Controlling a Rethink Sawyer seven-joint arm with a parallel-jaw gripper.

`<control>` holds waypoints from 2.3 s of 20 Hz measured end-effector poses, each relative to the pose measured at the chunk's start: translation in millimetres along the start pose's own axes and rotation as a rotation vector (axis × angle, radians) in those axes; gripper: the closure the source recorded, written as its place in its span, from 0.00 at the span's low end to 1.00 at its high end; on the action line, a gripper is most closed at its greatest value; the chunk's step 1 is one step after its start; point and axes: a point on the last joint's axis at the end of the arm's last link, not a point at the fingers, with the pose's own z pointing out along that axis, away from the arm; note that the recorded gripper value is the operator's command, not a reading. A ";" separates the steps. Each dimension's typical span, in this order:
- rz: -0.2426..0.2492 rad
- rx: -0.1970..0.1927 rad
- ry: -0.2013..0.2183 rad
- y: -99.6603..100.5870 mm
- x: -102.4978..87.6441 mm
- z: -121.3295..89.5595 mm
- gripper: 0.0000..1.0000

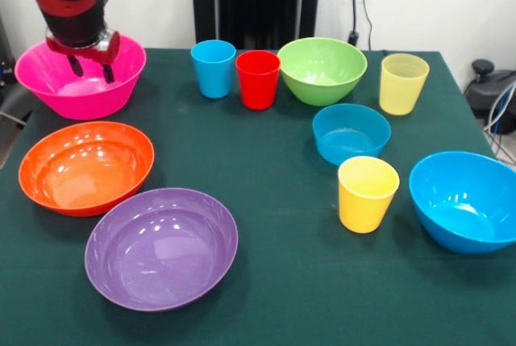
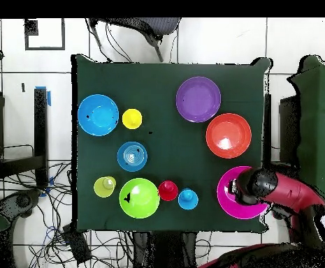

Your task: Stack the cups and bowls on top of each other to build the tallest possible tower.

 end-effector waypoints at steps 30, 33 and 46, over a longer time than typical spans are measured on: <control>-0.017 -0.018 0.007 12.5 -2.2 7.7 0.00; -0.021 -0.016 0.006 14.3 -2.9 6.8 0.00; -0.033 0.006 -0.017 18.5 -9.0 -8.7 0.00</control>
